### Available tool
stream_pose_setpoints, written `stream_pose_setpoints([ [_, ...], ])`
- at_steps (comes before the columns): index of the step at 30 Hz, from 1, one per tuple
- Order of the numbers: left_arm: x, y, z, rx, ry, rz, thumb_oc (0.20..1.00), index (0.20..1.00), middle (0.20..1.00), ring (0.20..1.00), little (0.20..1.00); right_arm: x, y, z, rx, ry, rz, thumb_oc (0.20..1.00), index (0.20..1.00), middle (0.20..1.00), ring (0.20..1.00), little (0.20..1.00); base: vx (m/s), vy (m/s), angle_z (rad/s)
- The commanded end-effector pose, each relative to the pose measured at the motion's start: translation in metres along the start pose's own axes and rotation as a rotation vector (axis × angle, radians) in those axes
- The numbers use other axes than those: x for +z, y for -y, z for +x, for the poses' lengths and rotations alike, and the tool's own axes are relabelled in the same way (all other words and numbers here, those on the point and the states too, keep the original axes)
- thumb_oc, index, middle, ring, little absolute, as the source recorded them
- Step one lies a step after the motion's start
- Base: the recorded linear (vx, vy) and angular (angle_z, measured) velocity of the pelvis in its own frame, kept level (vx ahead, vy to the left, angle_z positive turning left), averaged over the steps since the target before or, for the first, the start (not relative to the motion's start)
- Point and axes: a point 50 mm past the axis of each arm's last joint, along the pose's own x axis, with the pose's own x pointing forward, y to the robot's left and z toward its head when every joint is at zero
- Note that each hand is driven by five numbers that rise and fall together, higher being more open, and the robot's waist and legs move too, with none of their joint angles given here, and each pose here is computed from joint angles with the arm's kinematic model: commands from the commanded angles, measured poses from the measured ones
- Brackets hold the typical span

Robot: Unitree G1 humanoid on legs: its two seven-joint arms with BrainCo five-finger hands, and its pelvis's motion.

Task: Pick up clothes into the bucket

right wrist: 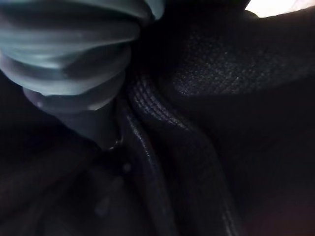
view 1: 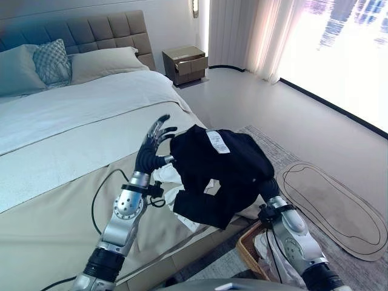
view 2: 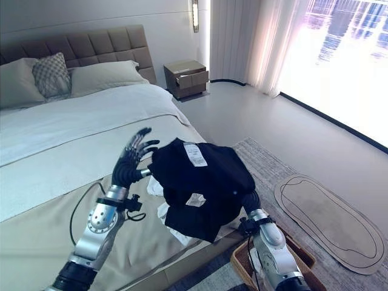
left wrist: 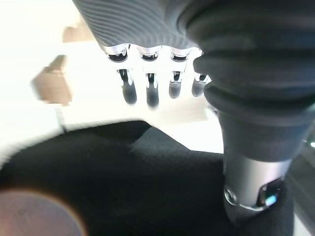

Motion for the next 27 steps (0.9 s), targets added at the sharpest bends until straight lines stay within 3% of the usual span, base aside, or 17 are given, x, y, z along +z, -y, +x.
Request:
stream_pose_setpoints([
  [1,-0.01,-0.008,-0.003,-0.006,-0.044,0.002,1.0,1.0,1.0,1.0,1.0,0.038,0.003,0.012,-0.073,0.258,0.102,0.2,0.2,0.2,0.2,0.2,0.0,0.0,0.0],
  [8,-0.035,-0.013,-0.025,-0.004,-0.176,0.027,1.0,1.0,1.0,1.0,1.0,0.05,0.032,0.001,-0.244,0.33,0.077,0.2,0.2,0.2,0.2,0.2,0.0,-0.001,-0.02],
  [16,-0.032,-0.035,-0.042,0.11,-0.161,-0.039,1.0,1.0,1.0,1.0,1.0,0.091,0.088,-0.034,-0.54,0.508,-0.088,0.2,0.2,0.2,0.2,0.2,-0.01,-0.001,-0.02],
  [27,-0.032,-0.047,-0.048,0.179,-0.156,-0.023,1.0,1.0,1.0,1.0,1.0,0.124,0.123,-0.074,-0.746,0.642,-0.213,0.2,0.2,0.2,0.2,0.2,0.0,-0.006,-0.06],
])
